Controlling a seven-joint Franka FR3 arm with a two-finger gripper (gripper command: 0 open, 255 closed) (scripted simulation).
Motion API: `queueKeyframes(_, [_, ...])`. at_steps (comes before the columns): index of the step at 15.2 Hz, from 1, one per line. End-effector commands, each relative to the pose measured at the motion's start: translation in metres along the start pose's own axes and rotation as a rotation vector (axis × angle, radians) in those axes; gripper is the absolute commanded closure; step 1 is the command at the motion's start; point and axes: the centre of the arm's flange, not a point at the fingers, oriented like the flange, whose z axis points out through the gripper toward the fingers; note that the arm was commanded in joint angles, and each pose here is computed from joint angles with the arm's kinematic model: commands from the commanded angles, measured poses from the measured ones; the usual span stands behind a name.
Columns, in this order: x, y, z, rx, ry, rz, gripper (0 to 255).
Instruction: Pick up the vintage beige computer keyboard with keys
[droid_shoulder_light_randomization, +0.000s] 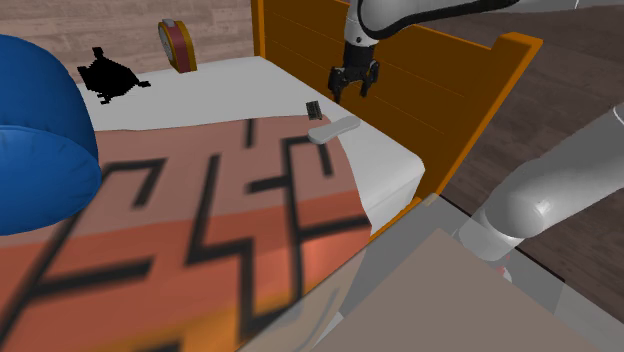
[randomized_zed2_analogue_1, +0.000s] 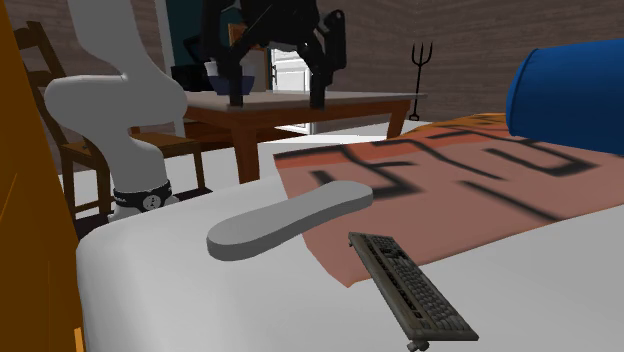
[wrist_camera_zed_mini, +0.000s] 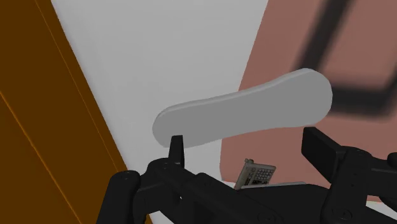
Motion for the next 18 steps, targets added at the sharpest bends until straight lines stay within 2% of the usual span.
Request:
queueKeyframes(1, [0.020,-0.006,0.014,-0.005,0.013,0.036,0])
queueKeyframes(13, [0.150,-0.038,0.082,-0.041,0.087,0.242,0])
queueKeyframes(18, [0.149,-0.039,0.103,-0.041,0.087,0.243,0])
